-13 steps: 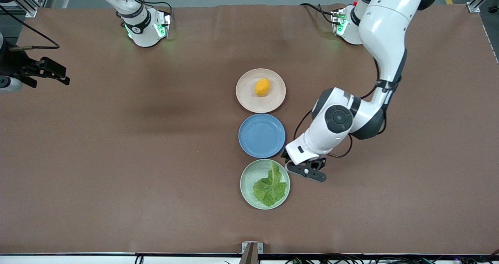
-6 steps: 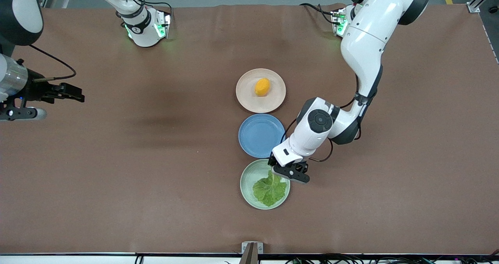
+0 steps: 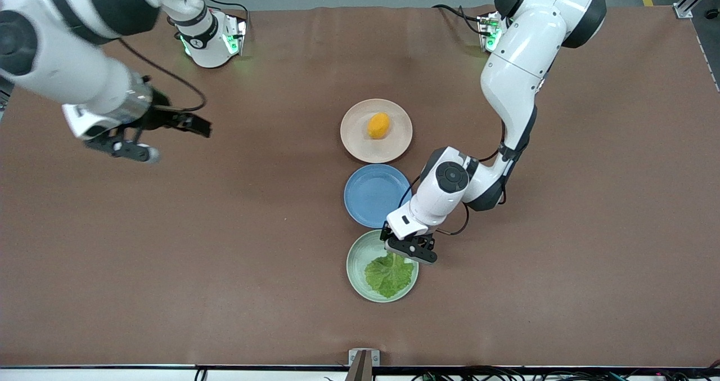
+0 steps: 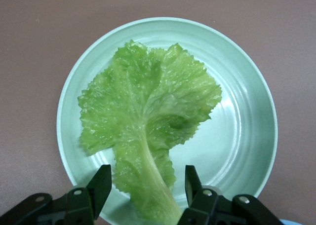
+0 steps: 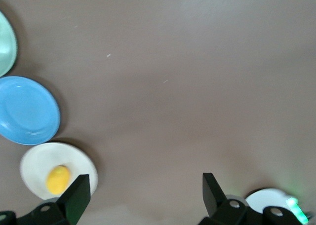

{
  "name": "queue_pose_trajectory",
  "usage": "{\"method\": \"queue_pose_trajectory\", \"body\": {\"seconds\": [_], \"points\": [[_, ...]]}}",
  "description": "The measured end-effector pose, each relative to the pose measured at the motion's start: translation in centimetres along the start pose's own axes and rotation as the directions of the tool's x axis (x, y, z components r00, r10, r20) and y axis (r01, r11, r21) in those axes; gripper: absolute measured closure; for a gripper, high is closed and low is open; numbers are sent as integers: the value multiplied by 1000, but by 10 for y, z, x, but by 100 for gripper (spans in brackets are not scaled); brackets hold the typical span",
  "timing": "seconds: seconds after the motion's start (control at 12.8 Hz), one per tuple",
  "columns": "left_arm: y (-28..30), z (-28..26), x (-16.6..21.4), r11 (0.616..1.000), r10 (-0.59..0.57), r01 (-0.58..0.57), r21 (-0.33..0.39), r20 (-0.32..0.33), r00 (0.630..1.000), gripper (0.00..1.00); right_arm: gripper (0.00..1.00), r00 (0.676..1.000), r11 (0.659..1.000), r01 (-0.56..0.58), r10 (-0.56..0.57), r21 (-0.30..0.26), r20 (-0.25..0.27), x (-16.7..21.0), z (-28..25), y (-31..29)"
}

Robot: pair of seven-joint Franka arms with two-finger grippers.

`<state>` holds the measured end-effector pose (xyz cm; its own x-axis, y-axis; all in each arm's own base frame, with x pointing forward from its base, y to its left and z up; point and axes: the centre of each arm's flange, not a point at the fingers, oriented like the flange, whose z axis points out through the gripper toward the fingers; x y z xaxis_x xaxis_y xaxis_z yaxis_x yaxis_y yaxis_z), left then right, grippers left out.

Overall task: Pick lemon and lettuce from plates
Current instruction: 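Lower the left gripper onto the lettuce stem while the right gripper reaches the lemon, then lift the lettuce with the left gripper while the right gripper grasps the lemon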

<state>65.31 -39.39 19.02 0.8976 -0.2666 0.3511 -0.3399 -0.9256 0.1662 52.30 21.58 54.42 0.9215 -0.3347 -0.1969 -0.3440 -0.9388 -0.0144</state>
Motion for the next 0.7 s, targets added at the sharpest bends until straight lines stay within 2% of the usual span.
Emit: {"method": "queue_pose_trajectory", "body": {"seconds": [0.08,0.23,0.39,0.47,0.7], "points": [[1,1,-1,1000,1,-1,0,1,1000,37,0,999,999,-48,48,2,-16,-28,9,-33],[1,5,-4,1000,4,-4,3,7,1000,39,0,991,992,-127,127,11,-41,-87,35,-91],[2,9,-6,1000,16,-16,18,7,1000,47,0,982,984,-178,178,3,-61,-146,71,-135],[4,9,-7,999,24,-24,26,6,1000,47,0,978,980,-197,196,-1,-68,-167,91,-152],[11,9,-6,999,40,-40,32,1,999,80,0,965,969,-247,248,18,-91,-210,158,-201]]}}
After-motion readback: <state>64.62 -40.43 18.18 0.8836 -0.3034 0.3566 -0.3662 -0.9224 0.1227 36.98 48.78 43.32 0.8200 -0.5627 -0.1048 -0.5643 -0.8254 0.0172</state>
